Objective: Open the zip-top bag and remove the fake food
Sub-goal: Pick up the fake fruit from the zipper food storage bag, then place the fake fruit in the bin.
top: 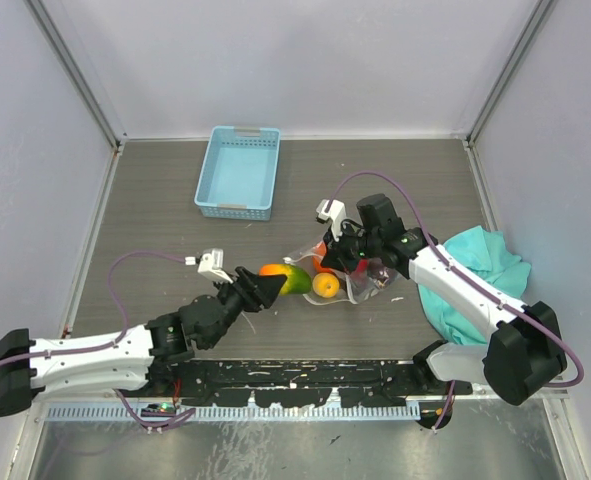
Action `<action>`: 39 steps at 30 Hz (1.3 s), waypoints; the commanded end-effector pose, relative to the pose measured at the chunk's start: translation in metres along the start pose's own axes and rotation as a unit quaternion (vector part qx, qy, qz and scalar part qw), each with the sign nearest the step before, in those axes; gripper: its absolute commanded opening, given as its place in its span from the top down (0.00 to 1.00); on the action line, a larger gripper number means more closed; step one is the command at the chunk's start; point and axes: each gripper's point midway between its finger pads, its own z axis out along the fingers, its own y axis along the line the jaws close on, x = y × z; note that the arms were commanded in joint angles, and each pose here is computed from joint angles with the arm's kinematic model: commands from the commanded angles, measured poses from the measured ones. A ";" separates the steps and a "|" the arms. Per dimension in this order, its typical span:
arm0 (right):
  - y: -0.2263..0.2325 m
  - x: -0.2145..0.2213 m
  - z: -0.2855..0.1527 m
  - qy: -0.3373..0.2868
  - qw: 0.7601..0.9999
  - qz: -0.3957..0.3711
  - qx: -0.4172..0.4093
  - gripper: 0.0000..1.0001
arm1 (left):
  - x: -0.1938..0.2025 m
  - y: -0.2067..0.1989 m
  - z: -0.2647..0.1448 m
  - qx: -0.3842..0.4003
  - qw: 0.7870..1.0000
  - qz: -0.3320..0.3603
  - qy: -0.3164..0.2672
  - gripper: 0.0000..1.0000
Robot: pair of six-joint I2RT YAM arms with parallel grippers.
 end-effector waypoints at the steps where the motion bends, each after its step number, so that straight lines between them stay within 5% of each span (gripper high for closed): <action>1: 0.002 -0.018 -0.008 -0.030 0.999 -0.020 -0.003 0.99 | -0.026 0.003 -0.002 -0.008 0.999 0.020 -0.038 1.00; 39: 0.002 -0.013 -0.005 -0.022 1.000 -0.015 -0.012 0.99 | -0.148 0.066 0.045 -0.039 0.995 -0.010 -0.088 1.00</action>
